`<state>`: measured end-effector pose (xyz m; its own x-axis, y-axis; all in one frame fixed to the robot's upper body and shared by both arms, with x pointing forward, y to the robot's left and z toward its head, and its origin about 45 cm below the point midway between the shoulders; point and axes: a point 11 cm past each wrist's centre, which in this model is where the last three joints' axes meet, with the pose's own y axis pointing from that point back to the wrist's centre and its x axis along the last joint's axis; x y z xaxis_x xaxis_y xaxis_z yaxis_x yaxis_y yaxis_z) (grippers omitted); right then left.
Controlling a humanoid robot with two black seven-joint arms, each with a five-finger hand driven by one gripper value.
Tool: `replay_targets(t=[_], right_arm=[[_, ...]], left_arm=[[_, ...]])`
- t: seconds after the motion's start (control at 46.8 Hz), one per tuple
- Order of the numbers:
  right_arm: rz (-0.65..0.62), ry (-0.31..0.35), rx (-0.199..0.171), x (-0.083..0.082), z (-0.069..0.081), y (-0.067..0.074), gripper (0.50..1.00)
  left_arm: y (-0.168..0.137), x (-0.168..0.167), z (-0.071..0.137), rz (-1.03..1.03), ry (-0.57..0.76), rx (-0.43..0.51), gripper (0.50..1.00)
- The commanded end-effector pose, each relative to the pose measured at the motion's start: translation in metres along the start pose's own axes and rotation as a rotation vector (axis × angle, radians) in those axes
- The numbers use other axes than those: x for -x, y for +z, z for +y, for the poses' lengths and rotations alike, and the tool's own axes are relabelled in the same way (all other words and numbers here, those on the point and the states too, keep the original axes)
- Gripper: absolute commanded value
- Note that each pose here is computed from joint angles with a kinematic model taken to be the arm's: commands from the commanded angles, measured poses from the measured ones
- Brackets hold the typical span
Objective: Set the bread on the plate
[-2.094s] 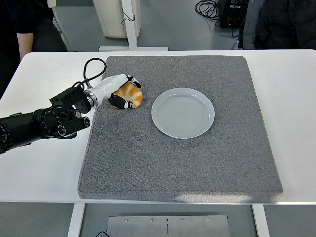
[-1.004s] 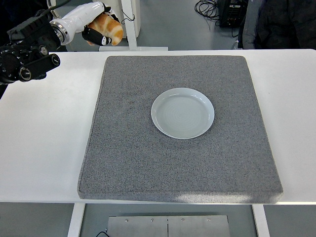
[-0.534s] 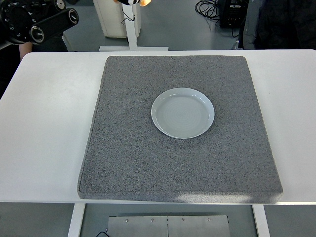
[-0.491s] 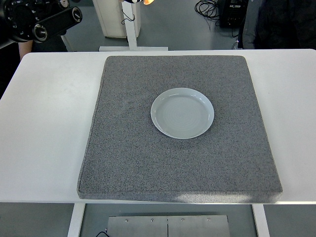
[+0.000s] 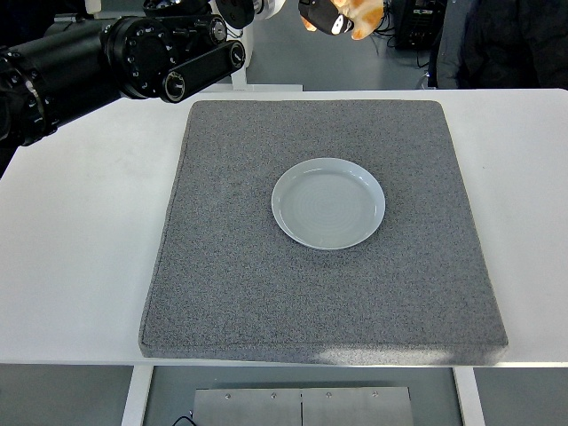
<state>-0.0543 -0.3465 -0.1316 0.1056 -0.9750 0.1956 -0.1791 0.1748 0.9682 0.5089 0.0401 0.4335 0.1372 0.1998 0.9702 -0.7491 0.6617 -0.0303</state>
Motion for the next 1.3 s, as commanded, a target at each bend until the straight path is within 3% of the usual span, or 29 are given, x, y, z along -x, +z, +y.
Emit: replay_targets(t=[0.0, 0.235, 0.406, 0.577, 0.962, 1.282], right_arm=[[0.001, 0.0, 0.0, 0.0, 0.0, 0.0, 1.0], [0.0, 0.0, 0.0, 0.0, 0.0, 0.0, 1.0], [0.0, 0.0, 0.0, 0.0, 0.0, 0.0, 1.0], [0.0, 0.002, 0.0, -0.001, 0.0, 0.0, 1.0], [0.0, 0.0, 0.0, 0.0, 0.0, 0.0, 1.0], [0.0, 0.0, 0.0, 0.0, 0.0, 0.0, 1.0]], left_arm=[[0.001, 0.002, 0.0, -0.002, -0.004, 0.009, 0.5], [0.012, 0.01, 0.001, 0.003, -0.027, 0.08, 0.5], [0.044, 0.041, 0.007, 0.05, -0.116, 0.202, 0.5], [0.063, 0.066, 0.014, 0.087, -0.182, 0.254, 0.5], [0.038, 0.141, 0.039, 0.059, -0.215, 0.245, 0.5], [0.024, 0.176, 0.055, 0.107, -0.219, 0.217, 0.5]])
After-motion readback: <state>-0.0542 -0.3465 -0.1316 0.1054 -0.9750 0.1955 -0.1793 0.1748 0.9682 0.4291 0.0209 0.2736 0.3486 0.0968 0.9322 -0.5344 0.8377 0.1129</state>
